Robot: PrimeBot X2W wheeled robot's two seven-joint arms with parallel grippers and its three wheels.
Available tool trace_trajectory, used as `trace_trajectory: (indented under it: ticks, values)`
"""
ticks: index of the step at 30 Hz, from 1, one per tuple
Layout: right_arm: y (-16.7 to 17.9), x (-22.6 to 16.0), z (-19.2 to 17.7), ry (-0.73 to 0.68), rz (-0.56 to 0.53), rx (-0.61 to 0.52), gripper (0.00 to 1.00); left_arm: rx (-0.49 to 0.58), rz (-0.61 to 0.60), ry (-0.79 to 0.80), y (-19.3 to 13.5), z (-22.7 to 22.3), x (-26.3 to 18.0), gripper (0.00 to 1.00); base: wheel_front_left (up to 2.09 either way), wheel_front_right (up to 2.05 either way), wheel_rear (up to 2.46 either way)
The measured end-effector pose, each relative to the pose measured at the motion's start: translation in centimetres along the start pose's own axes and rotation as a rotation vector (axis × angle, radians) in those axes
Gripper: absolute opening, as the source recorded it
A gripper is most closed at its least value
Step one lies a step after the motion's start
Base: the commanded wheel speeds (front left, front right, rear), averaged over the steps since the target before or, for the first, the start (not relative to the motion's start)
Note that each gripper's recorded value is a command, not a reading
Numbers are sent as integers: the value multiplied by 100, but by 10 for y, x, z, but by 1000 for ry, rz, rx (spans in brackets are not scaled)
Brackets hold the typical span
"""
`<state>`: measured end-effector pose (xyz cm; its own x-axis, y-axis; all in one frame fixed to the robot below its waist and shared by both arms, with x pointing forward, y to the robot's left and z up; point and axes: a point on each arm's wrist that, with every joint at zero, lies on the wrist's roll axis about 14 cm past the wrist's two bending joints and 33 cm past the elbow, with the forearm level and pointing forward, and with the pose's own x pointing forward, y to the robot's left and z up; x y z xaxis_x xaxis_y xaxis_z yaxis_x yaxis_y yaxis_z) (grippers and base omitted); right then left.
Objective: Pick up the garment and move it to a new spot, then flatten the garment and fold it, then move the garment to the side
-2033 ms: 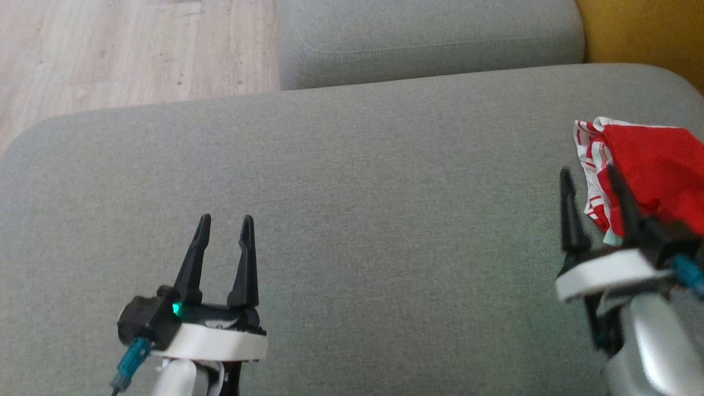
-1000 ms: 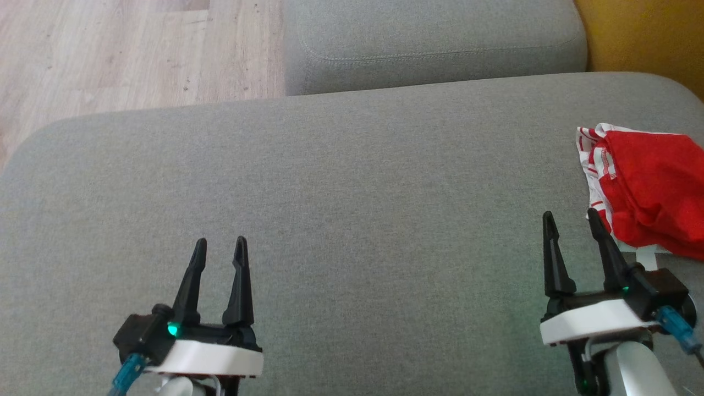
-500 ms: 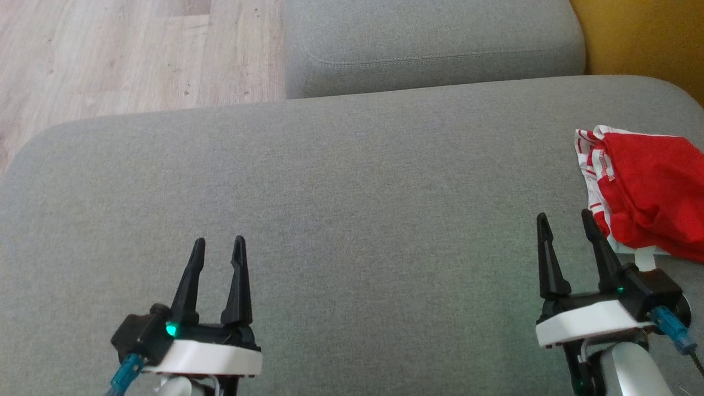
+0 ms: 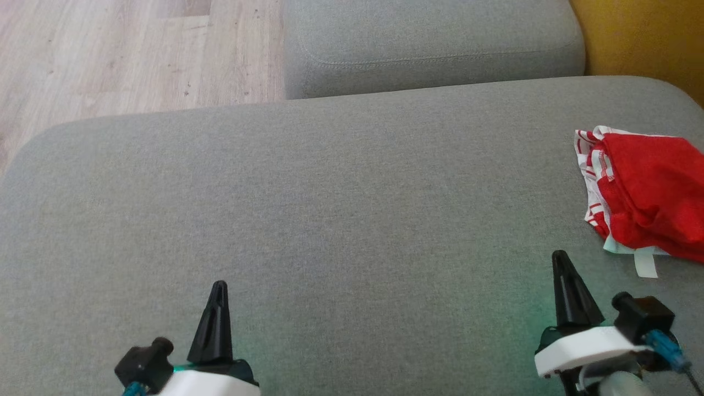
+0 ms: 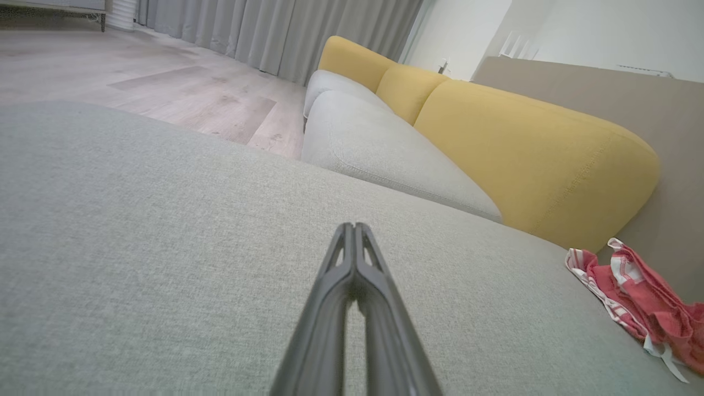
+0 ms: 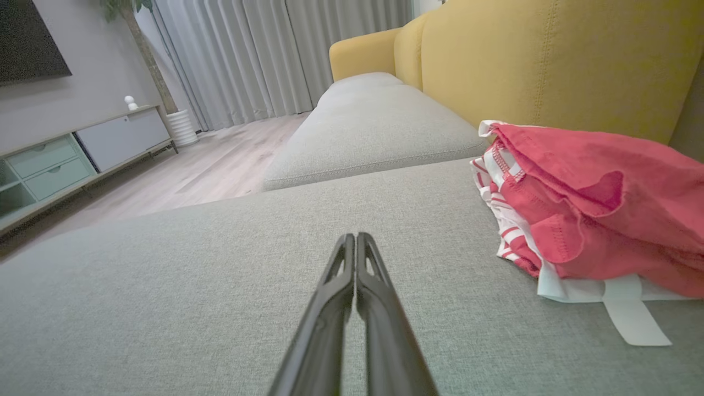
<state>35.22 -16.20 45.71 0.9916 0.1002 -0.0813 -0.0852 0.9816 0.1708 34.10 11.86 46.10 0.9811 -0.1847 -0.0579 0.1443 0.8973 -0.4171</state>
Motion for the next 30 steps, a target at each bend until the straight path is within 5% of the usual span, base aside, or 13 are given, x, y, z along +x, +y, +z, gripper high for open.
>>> trace_trajectory:
  ticks: [30]
  values:
    - [-19,0,-1,17,-97,351,0,-290,89,-3,21,7,5,0,0,0,0]
